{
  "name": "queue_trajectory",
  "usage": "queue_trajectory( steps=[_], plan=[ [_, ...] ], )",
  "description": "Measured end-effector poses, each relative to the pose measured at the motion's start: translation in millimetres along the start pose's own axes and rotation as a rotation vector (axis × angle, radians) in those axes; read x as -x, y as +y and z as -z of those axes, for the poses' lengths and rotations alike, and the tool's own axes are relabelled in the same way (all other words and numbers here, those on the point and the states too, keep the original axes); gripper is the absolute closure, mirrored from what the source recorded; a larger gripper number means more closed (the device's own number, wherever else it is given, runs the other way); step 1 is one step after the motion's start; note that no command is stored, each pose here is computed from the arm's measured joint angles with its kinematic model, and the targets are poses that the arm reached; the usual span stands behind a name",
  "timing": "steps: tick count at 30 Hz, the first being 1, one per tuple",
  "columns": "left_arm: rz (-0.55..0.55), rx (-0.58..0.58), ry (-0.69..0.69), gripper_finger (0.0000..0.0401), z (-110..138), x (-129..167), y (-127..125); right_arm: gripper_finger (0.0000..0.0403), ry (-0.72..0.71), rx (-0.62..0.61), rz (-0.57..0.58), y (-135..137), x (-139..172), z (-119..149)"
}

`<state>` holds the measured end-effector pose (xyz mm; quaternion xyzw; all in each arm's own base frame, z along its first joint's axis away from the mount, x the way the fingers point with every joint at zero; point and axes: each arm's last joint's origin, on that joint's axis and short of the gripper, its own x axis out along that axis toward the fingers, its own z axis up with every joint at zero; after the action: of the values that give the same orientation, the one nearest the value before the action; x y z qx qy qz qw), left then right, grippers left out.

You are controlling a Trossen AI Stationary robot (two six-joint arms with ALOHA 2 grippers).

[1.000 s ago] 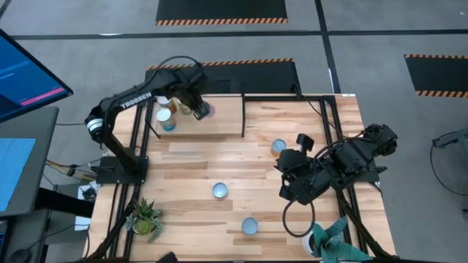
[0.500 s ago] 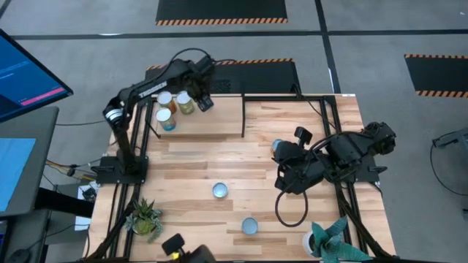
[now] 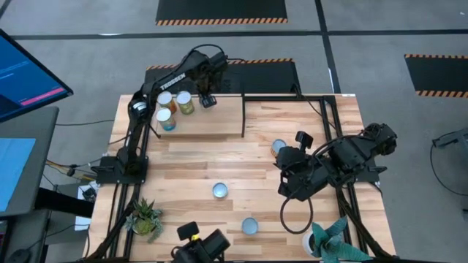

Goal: Pick and place cans onto a shelf
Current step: Put the chicken soup can on the shelf aligned with the pears can

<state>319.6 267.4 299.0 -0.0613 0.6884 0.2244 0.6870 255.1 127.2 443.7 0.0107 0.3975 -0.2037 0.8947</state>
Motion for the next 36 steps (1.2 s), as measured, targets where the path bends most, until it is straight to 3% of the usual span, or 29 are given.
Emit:
queue_trajectory(
  steps=[22, 36],
  plan=[
    [0.056, -0.034, 0.045, 0.0401, 1, -18, 5, 0.0297, 0.000, 0.001, -0.001, 0, 0, 0],
    [0.024, -0.042, 0.048, 0.0382, -1, -21, 6, 0.0297, 0.009, 0.004, 0.008, 2, -3, 2]
  ],
)
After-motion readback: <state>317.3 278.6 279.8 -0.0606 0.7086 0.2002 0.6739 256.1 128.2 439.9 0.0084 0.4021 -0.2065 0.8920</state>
